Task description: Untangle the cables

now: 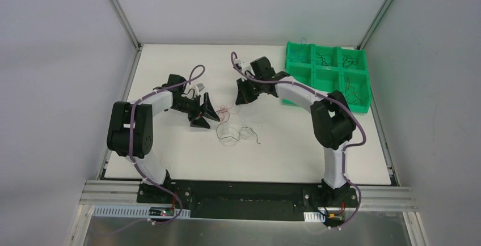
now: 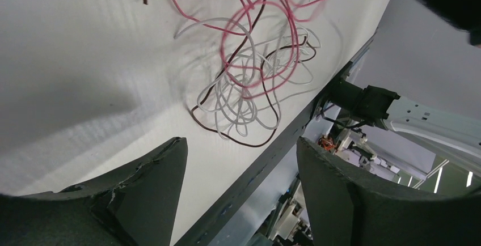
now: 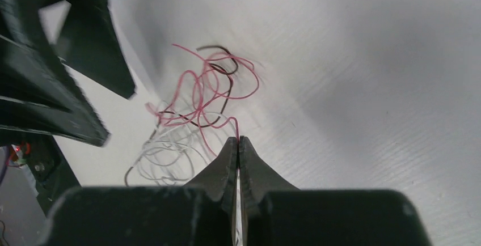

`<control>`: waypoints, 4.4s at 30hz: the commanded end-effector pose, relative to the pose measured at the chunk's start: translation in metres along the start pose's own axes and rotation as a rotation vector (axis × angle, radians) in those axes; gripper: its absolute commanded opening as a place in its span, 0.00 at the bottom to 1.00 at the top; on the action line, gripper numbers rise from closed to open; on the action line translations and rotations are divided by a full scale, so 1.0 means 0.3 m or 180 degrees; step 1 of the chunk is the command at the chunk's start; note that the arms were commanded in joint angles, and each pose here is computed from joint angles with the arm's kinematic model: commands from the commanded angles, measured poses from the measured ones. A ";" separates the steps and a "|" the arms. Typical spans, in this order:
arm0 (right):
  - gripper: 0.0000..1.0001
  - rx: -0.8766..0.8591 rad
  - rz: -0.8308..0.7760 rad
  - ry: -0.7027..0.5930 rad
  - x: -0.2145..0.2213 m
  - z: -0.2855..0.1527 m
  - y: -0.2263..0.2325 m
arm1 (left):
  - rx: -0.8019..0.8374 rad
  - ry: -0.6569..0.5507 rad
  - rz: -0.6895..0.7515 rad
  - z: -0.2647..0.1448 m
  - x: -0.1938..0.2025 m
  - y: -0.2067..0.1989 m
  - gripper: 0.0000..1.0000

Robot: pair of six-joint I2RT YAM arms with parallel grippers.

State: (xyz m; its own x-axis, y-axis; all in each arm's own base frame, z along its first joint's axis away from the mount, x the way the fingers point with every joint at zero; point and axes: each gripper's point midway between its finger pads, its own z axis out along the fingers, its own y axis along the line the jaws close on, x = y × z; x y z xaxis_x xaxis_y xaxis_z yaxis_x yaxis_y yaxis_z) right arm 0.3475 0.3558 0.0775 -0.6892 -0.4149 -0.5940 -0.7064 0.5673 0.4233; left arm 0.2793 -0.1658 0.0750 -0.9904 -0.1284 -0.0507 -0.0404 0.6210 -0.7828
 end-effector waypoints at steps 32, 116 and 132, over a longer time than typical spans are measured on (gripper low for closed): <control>0.00 0.0919 0.0226 -0.2002 -0.508 -0.997 -0.031 | -0.1224 0.0160 -0.0471 -0.236 0.059 0.306 0.00; 0.00 0.2471 0.0817 -0.2481 -0.144 -1.521 -0.537 | -0.0366 -0.0798 0.1507 -0.508 -0.115 -0.081 0.73; 0.00 0.2619 0.0779 -0.1408 0.013 -1.159 -0.837 | -0.0425 -0.0794 0.1400 -0.504 -0.103 -0.074 0.73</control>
State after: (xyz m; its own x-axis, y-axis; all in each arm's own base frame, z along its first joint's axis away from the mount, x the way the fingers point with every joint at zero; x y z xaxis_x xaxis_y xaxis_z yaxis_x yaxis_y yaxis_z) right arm 0.4455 -0.0297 0.2248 -0.5543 0.0762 -0.8288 -0.0954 0.9834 0.1541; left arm 0.2926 -0.0529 0.1704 -0.8840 -0.0141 -0.4673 0.2991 0.7513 -0.5883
